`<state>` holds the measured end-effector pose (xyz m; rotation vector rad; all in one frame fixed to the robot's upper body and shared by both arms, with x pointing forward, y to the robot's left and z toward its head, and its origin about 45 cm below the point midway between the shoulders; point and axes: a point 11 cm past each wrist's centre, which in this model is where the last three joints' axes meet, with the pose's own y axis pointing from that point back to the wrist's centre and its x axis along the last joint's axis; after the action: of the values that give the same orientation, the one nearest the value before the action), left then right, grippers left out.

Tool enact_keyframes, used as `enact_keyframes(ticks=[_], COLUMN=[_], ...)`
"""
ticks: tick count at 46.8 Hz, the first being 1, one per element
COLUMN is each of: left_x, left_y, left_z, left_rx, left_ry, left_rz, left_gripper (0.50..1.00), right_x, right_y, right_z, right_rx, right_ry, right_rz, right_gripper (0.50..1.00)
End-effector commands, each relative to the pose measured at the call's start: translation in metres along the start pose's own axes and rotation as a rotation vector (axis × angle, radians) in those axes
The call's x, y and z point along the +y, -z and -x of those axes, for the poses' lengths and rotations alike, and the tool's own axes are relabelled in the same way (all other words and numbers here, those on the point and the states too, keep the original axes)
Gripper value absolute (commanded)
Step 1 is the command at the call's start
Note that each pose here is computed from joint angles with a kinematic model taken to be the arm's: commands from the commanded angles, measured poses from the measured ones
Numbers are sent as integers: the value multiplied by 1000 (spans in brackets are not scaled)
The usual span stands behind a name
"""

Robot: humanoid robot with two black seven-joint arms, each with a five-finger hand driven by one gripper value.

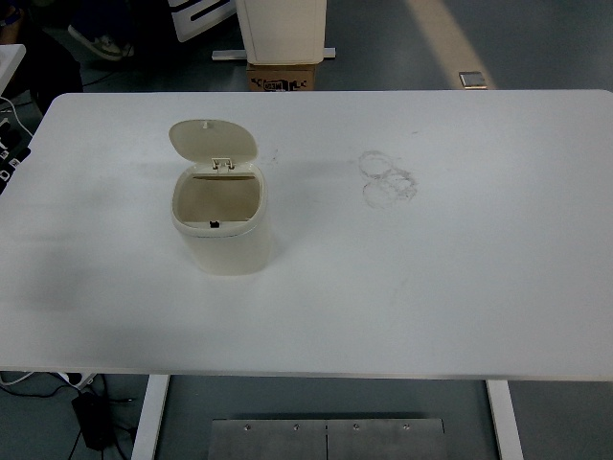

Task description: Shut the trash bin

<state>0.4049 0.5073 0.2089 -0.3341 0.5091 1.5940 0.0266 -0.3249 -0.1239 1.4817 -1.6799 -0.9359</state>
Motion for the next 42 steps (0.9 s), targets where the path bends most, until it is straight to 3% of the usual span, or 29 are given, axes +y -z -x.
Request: enact_keyframes(ticks=[1, 42], left_x=[0, 2], left_y=[0, 5], left_z=[0, 2], left_rx=[-1, 6], left_ry=[-1, 27], left_rz=[-1, -9], left_gripper=[1000, 1000], right_x=[0, 0], right_y=[0, -1], right_z=[0, 0], right_rx=[0, 0], right_ry=[0, -1], right_rz=[0, 3], right_gripper=[991, 991])
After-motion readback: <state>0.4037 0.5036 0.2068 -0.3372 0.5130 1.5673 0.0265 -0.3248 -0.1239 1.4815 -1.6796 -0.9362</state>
